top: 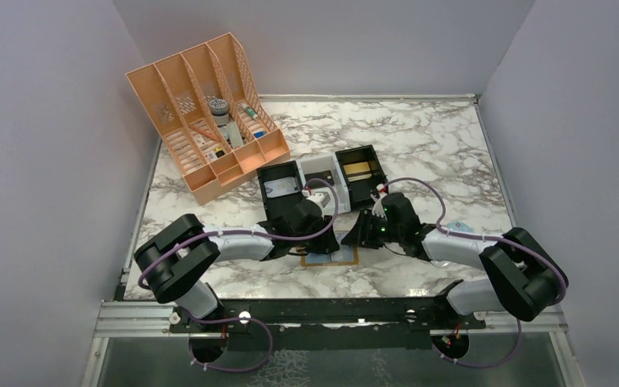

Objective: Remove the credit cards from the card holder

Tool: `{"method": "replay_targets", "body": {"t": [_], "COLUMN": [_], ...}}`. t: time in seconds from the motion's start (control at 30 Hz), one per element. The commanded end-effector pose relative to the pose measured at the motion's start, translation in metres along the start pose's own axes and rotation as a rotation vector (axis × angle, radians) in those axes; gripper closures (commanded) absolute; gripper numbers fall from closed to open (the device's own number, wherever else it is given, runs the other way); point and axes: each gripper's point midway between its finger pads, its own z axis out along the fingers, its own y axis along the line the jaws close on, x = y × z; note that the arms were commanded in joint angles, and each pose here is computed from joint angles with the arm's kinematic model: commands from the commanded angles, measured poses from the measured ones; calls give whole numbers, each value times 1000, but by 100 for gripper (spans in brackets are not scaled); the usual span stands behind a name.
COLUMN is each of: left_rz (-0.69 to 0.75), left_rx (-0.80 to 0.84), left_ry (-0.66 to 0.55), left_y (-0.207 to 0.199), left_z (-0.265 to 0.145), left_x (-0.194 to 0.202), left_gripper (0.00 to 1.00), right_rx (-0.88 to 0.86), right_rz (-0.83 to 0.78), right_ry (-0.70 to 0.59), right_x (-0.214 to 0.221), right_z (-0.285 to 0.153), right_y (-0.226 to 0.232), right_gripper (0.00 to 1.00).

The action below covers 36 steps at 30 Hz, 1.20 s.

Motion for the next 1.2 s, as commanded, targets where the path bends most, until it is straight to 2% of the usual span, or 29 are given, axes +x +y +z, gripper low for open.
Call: {"method": "replay_targets", "body": {"t": [0.0, 0.2, 0.63, 1.17], "left_rz": [-11, -49, -164, -187], "left_rx": [-69, -45, 103, 95], "left_ry": [11, 24, -24, -64], "left_y": [20, 20, -14, -10], "left_z": [1, 4, 1, -7], "left_x": [13, 20, 6, 3], "left_gripper": [59, 61, 75, 92], "right_rx": [120, 140, 152, 146], "right_rz": [39, 52, 50, 47], "right_ry": [21, 22, 39, 41], "right_x": [11, 18, 23, 22], "right_z": [2, 0, 1, 2], "right_y": [-28, -36, -41, -39], "right_gripper": [64, 64, 64, 64]}}
